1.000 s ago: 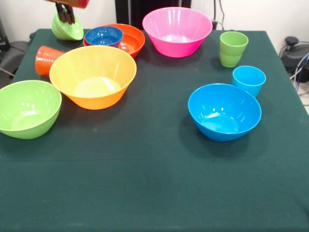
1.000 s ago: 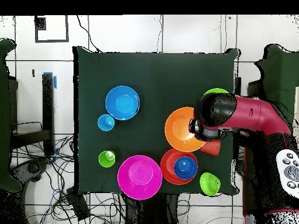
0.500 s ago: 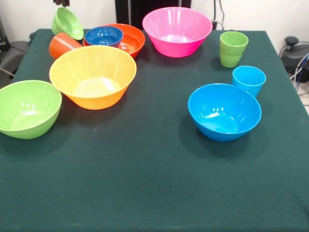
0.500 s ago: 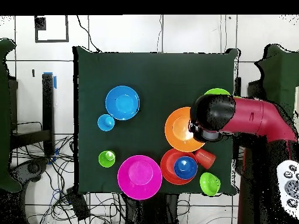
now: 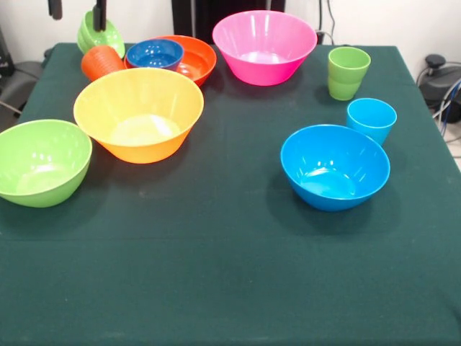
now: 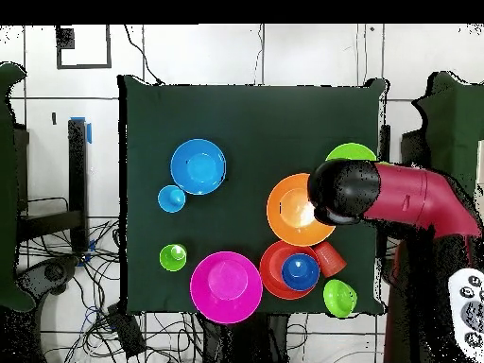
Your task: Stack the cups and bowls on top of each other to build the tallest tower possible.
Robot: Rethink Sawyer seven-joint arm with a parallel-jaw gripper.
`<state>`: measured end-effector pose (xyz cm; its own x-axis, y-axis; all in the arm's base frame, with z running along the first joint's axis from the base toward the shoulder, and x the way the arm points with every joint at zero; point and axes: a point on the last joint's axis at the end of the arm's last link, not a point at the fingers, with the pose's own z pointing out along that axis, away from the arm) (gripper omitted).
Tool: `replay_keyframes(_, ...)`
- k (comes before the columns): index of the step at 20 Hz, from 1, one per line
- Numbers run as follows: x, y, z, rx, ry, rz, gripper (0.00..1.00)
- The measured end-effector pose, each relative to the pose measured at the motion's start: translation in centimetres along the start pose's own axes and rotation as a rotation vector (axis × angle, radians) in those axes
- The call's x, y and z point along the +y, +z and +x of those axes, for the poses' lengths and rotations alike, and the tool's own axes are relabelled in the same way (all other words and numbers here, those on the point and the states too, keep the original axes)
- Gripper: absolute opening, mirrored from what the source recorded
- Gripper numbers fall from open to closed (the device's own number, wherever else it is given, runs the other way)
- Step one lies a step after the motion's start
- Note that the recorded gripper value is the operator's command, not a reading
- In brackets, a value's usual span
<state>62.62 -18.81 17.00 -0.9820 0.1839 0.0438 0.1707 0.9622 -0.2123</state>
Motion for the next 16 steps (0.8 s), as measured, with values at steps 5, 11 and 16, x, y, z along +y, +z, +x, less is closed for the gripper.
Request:
replay_keyframes(5,-0.1,2.4,-1.3,-0.105,0.032,-0.038,1.00)
replay_keyframes(11,0.5,8.8,-1.3,-0.148,0.055,-0.043,1.00)
replay_keyframes(16,1.4,12.2,-0.2,-0.130,0.074,-0.029,1.00)
